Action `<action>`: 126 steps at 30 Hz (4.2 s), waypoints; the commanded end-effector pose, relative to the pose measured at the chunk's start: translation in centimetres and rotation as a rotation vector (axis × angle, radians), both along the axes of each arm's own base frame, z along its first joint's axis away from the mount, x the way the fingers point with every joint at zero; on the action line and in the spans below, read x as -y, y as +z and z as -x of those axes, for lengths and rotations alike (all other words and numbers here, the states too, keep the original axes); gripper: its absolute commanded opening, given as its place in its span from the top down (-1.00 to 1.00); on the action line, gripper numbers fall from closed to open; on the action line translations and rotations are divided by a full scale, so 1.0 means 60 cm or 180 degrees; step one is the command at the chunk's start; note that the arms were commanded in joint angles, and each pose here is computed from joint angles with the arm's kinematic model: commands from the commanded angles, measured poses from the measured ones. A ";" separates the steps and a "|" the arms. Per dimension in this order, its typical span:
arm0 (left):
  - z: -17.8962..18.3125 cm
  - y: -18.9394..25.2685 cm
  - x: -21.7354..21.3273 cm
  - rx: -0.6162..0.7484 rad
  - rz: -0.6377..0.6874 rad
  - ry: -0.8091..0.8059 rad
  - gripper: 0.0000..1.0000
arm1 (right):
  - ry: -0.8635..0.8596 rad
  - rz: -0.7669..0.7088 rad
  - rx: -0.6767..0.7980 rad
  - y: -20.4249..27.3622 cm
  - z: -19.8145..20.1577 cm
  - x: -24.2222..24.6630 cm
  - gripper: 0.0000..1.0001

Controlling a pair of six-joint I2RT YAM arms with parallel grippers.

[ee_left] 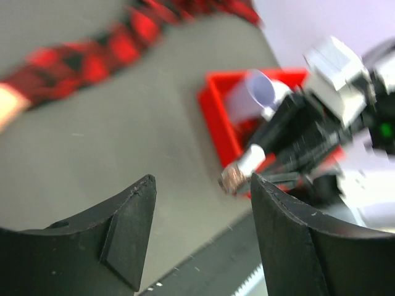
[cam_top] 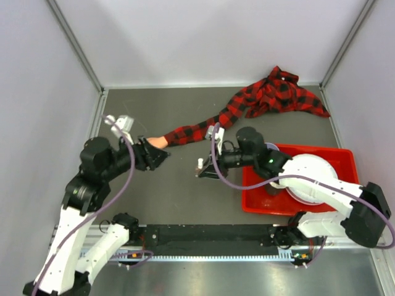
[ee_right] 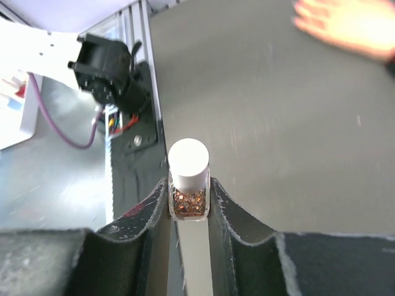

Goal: Paint the nails

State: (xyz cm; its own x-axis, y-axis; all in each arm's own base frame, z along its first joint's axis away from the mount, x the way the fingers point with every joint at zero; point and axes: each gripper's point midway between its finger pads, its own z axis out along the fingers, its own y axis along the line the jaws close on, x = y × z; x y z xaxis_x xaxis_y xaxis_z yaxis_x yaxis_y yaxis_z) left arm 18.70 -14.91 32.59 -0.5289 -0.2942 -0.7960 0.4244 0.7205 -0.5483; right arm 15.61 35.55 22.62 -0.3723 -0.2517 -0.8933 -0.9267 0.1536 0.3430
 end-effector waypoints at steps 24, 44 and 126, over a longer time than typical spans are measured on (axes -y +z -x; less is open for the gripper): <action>0.005 -0.038 0.275 0.0031 -0.0316 -0.1258 0.07 | 0.0056 0.0021 -0.0376 0.048 0.024 0.097 1.00; 0.021 -0.025 0.286 -0.0030 0.0004 -0.1294 1.00 | -0.0280 -0.0109 -0.0355 0.074 0.018 0.110 0.66; -0.009 0.068 0.241 0.0103 0.0619 -0.0544 0.26 | -0.0962 -0.0668 0.0388 0.191 -0.025 0.061 1.00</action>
State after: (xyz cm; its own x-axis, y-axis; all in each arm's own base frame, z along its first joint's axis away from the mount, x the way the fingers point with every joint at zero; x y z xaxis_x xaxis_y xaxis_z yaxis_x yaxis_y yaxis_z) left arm 19.05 -28.83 33.33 -0.5993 -0.2896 -0.7463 0.5107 0.5796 -0.6350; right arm 17.34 31.87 29.79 -0.3688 -0.0273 -0.9291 -0.8595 0.3907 0.3296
